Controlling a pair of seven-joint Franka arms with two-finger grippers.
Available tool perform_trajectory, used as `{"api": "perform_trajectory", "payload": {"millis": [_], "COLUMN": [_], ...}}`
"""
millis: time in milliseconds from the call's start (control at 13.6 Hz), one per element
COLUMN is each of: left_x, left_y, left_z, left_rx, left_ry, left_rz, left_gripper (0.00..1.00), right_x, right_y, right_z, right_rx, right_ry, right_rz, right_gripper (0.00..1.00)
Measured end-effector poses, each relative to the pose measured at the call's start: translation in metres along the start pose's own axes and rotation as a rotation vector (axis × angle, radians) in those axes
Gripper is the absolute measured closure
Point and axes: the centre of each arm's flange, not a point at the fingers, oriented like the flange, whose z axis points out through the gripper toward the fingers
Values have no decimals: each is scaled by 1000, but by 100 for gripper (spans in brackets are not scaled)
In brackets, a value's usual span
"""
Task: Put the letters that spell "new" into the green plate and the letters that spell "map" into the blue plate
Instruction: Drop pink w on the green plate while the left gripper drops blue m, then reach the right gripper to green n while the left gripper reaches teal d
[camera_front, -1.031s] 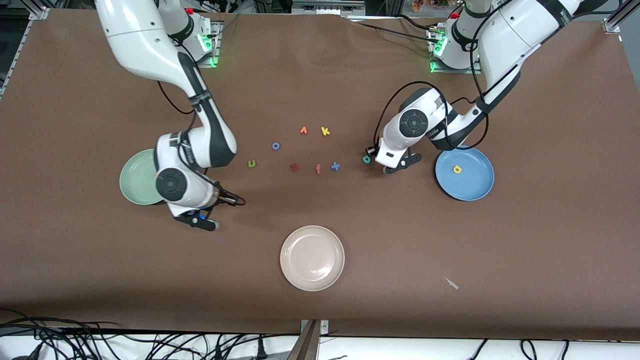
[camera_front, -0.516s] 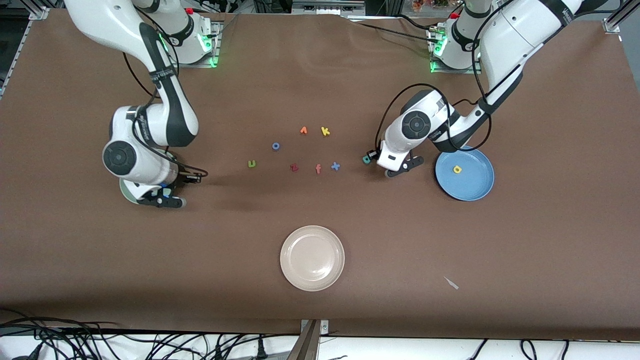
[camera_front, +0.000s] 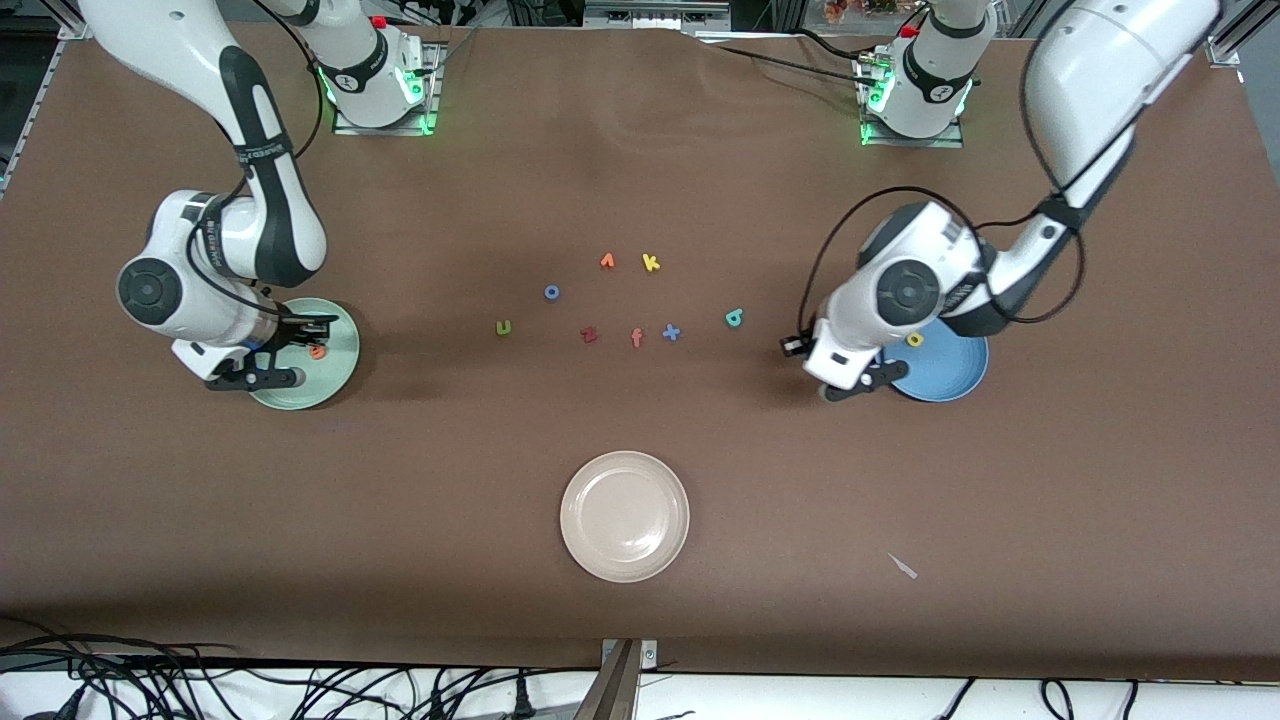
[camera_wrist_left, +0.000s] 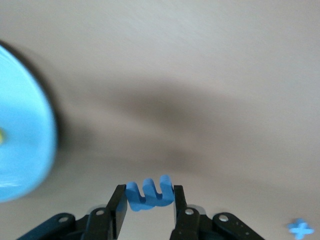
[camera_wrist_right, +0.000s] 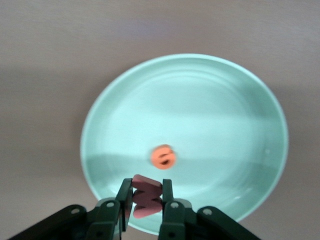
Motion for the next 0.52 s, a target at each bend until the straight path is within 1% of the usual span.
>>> {"api": "perform_trajectory", "payload": {"millis": [74, 147, 295, 368, 516], "left_x": [10, 18, 33, 40, 52], "left_y": [-22, -42, -79, -97, -129], "left_z": [0, 3, 10, 12, 17], "left_rx": [22, 41, 45, 40, 35], "left_ry": [-31, -63, -109, -124, -160], "left_rz": [33, 70, 144, 180, 243], "left_gripper": [58, 58, 58, 58, 58], "right_x": [-1, -1, 0, 1, 3], "right_y": [2, 1, -9, -21, -63], "right_z": [1, 1, 1, 1, 2], "right_rx": [0, 0, 3, 6, 17], "right_ry": [-1, -2, -1, -2, 0], "right_rz": [4, 4, 34, 63, 133], "right_gripper": [58, 47, 29, 17, 0]}}
